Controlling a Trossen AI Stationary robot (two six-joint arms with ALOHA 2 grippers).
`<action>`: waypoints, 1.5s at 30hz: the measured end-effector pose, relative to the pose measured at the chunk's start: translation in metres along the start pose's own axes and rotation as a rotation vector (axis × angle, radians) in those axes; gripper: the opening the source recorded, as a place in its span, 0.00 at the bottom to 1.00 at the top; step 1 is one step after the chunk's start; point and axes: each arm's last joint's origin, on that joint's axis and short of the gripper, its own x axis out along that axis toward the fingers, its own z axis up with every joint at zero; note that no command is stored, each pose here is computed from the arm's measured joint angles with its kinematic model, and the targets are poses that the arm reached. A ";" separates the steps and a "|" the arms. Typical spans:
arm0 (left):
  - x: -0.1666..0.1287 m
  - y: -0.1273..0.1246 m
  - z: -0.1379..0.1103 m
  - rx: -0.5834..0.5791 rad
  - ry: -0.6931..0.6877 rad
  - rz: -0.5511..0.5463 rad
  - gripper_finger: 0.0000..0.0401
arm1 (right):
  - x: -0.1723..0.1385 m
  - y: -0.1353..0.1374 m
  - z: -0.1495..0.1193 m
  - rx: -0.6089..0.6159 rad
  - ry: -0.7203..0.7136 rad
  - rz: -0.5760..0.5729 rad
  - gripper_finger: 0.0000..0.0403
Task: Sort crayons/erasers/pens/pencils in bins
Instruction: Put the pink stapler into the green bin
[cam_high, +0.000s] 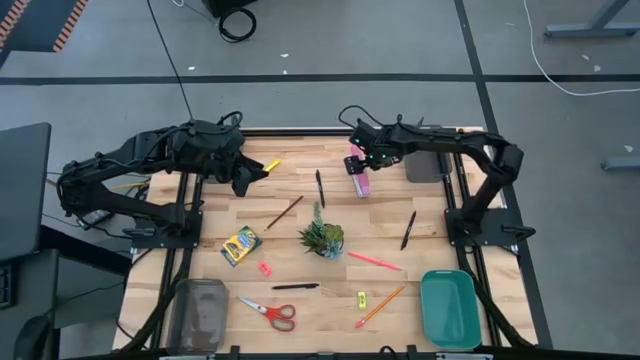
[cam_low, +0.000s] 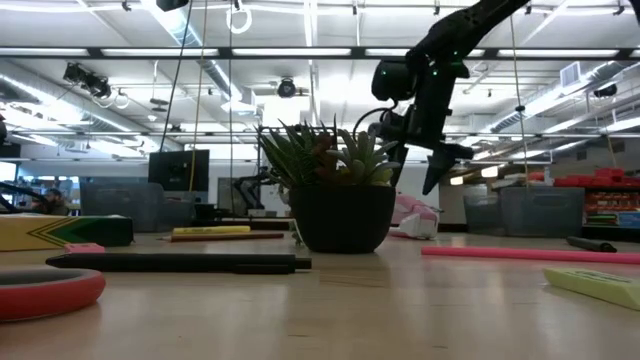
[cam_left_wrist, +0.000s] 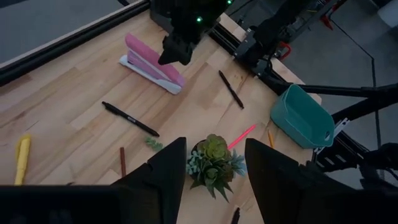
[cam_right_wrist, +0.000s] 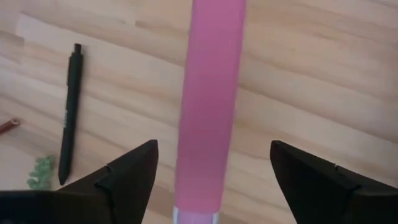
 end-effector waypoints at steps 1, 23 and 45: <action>0.000 0.000 0.000 0.000 0.001 0.000 0.43 | 0.002 0.001 -0.001 -0.003 0.007 0.005 0.79; 0.000 -0.004 -0.005 0.013 0.029 -0.014 0.43 | 0.042 0.011 -0.008 -0.008 0.062 -0.043 0.70; 0.000 -0.003 -0.007 0.045 0.054 0.002 0.43 | 0.019 0.002 -0.011 -0.052 0.075 -0.087 0.39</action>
